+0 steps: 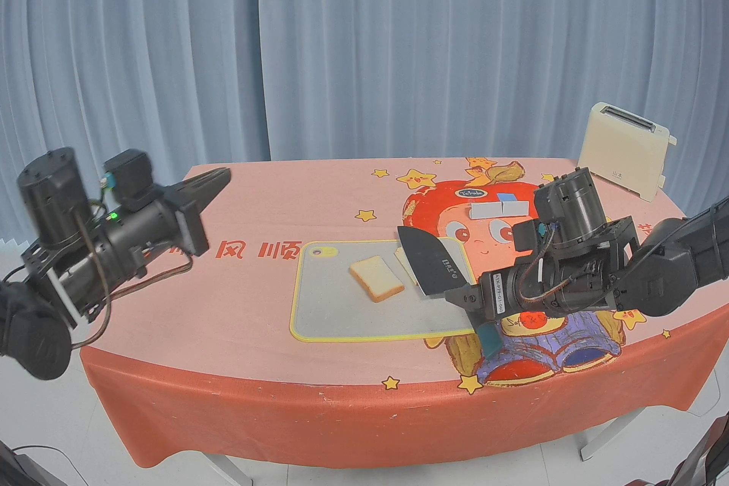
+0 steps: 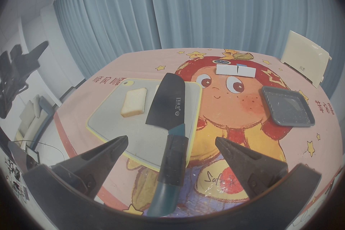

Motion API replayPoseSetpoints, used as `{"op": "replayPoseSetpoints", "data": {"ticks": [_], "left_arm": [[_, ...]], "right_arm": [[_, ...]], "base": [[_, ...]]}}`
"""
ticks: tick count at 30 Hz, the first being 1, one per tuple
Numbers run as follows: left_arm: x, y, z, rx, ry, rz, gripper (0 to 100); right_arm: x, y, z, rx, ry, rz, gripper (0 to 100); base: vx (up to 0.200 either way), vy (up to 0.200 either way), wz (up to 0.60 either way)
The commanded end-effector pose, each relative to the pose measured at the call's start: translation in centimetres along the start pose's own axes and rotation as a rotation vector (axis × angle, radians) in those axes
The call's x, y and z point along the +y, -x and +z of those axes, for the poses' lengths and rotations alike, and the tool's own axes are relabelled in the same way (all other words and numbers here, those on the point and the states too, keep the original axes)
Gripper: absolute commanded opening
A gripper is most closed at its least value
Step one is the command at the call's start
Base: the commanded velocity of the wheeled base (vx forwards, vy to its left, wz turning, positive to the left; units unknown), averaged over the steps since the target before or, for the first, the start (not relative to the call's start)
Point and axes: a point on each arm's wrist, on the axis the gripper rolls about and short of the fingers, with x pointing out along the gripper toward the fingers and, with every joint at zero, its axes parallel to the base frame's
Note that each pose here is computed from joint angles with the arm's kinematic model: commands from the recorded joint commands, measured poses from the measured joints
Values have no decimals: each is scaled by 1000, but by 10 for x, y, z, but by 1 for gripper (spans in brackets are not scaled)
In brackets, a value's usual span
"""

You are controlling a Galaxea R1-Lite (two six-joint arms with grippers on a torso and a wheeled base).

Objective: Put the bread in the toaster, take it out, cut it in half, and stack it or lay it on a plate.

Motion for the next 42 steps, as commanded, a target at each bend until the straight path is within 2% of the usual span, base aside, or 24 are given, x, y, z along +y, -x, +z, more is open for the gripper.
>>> {"op": "replayPoseSetpoints", "data": {"ticks": [1, 4, 7, 9, 11, 14, 15, 16, 18, 23, 26, 28, 30, 32, 34, 36, 42], "left_arm": [[7, 95, 1, -53, -53, 153, 0], [1, 131, -13, -52, -69, 200, 0], [-6, 153, -22, -60, -76, 216, 0], [-18, 181, -35, -81, -85, 224, 0], [-24, 196, -37, -100, -88, 243, 0], [-36, 225, -43, -128, -109, 290, 0], [-37, 227, -45, -127, -107, 293, 0], [-45, 241, -56, -100, -96, 296, 0], [-51, 254, -70, -56, -82, 296, 0], [-66, 282, -96, -40, -88, 295, 0], [-67, 284, -108, 7, -72, 300, 0], [-66, 284, -110, 6, -62, 311, 0], [-66, 284, -110, 1, -63, 322, 0], [-65, 284, -109, -2, -68, 374, 0], [-63, 285, -110, 4, -60, 449, 0], [-61, 284, -115, 29, -61, 503, 0], [-61, 284, -116, 28, -63, 503, 0]], "right_arm": [[-1, -7, -7, 31, 13, -19, 100], [1, -7, -9, 37, 19, -15, 100], [1, -8, -10, 42, 19, -16, 100], [1, -9, -11, 47, 20, -19, 100], [1, -11, -12, 50, 20, -23, 100], [0, -12, -13, 50, 21, -39, 100], [0, -12, -12, 48, 21, -40, 100], [0, -13, -12, 48, 21, -46, 100], [0, -14, -13, 51, 22, -49, 100], [3, -18, -16, 66, 30, -48, 100], [3, -23, -18, 79, 32, -53, 100], [3, -29, -21, 94, 34, -60, 100], [3, -30, -22, 97, 36, -64, 100], [5, -35, -24, 103, 43, -82, 100], [5, -35, -24, 101, 46, -94, 100], [5, -35, -23, 94, 48, -106, 100], [6, -33, -24, 85, 55, -126, 100]], "base": [[0, 0, 0], [0, 0, 0], [0, 0, 0], [0, 0, 0], [0, 0, 0], [0, 0, 0], [0, 0, 0], [0, 0, 0], [0, 0, 0], [0, 0, 0], [0, 0, 0], [0, 0, 0], [0, 0, 0], [0, 0, 0], [0, 0, 0], [0, 0, 0], [0, 0, 0]]}}
